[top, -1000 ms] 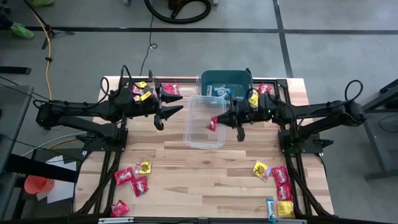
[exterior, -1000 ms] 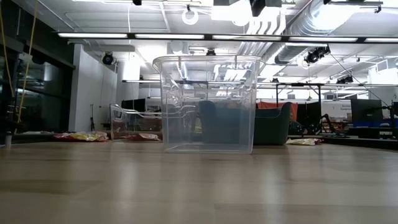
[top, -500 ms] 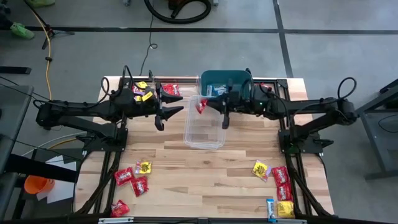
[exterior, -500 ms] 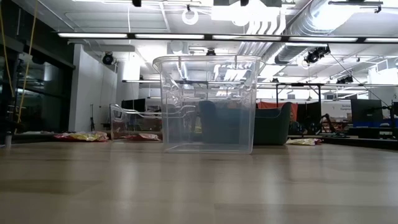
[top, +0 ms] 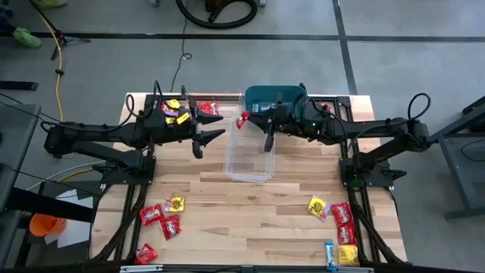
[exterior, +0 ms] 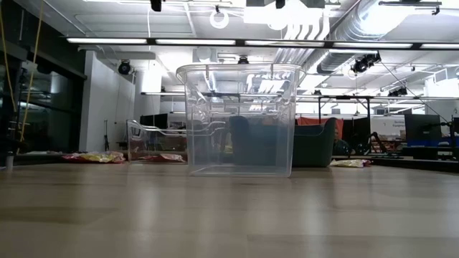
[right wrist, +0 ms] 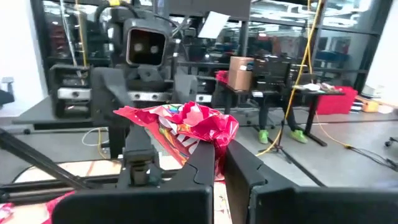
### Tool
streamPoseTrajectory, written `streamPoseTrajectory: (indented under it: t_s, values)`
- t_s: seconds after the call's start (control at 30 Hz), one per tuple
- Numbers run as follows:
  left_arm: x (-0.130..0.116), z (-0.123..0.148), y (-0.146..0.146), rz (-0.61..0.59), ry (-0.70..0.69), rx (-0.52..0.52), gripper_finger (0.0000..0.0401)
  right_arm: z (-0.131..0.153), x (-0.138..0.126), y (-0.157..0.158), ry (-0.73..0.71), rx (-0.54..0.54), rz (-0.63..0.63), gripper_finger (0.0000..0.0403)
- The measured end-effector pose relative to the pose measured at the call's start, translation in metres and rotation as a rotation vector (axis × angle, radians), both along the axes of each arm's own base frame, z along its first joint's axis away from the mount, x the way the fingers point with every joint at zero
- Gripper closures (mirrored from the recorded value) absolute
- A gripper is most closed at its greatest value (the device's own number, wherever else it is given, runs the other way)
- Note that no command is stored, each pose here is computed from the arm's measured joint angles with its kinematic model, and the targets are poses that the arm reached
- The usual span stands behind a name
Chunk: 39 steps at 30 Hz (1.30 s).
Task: Sort candy
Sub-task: Put the red candy into the transparent bin
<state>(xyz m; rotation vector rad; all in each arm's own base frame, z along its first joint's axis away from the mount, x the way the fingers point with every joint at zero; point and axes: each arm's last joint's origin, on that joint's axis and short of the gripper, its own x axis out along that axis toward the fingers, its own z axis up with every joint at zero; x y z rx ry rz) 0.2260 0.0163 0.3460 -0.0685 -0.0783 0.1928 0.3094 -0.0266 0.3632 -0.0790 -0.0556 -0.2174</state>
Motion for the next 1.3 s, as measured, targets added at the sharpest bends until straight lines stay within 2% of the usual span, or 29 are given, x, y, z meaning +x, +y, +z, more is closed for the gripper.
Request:
streamPoseTrajectory:
  t_s: [0.17,0.33,0.8,0.9,0.97,1.17,1.23,1.3]
  values:
    - [0.012,-0.005,0.001,-0.001,-0.007,-0.009,0.0161,0.002,0.0,0.0,-0.028,0.014,-0.006,0.04]
    - [0.027,0.001,0.003,0.046,-0.001,0.048,0.0138,0.003,0.0,0.0,-0.041,0.054,-0.003,0.04]
    - [0.061,0.01,0.004,0.044,0.033,0.167,0.0138,0.003,0.0,0.003,-0.053,0.079,0.009,0.04]
    - [0.063,0.014,0.005,0.058,0.02,0.153,0.0163,0.002,0.0,0.005,-0.043,0.08,0.015,0.04]
    - [0.063,0.013,0.005,0.064,0.031,0.169,0.0197,0.002,0.0,0.006,-0.035,0.081,0.015,0.04]
    - [0.063,0.013,0.005,0.075,0.041,0.182,0.0362,0.002,0.0,0.006,-0.032,0.081,0.018,0.04]
    - [0.063,0.013,0.005,0.082,0.044,0.18,0.0382,0.002,0.0,0.006,-0.033,0.083,0.018,0.0394]
    - [0.062,0.013,0.006,0.09,0.056,0.183,0.0375,0.002,-0.001,0.006,-0.032,0.105,0.021,0.0377]
